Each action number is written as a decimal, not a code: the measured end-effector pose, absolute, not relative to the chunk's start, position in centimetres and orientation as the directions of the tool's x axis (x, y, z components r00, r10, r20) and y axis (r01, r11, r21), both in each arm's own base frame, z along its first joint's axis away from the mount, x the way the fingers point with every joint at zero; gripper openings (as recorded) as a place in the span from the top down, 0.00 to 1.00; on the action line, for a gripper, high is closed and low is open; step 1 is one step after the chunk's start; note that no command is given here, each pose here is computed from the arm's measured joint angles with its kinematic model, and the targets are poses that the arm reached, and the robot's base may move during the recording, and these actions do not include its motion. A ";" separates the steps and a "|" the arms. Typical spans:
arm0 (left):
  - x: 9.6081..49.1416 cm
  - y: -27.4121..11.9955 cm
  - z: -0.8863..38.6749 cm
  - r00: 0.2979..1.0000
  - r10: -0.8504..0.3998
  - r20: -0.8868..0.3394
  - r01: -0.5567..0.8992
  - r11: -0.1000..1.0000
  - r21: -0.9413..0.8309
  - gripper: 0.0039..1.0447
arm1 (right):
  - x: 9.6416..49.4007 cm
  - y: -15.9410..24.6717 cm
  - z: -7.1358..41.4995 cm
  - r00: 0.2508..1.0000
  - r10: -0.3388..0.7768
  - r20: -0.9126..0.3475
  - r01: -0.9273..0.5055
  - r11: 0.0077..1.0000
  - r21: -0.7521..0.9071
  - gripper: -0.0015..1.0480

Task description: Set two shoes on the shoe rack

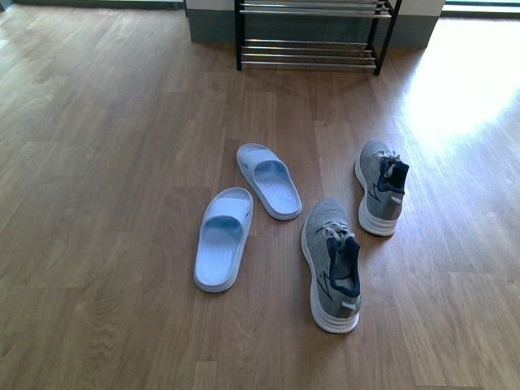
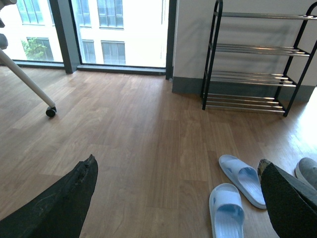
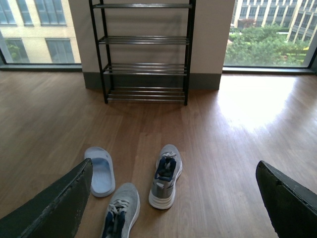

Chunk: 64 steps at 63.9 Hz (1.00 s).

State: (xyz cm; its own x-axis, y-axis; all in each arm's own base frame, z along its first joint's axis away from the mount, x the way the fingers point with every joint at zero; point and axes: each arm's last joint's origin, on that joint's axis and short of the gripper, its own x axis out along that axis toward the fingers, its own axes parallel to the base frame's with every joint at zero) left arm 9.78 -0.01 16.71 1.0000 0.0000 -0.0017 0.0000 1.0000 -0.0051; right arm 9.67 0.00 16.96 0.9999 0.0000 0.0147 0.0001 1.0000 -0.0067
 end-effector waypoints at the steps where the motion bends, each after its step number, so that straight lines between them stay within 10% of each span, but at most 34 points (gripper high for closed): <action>1: 9.8 0.0 16.7 1.000 0.000 -0.002 0.000 1.000 -0.005 0.09 | 9.7 0.0 17.0 1.000 0.000 0.015 0.000 1.000 -0.007 0.09; 64: 9.8 0.0 16.7 1.000 -0.002 -0.002 0.002 1.000 -0.005 0.09 | 9.7 0.0 17.0 1.000 -0.002 0.015 0.002 1.000 -0.007 0.09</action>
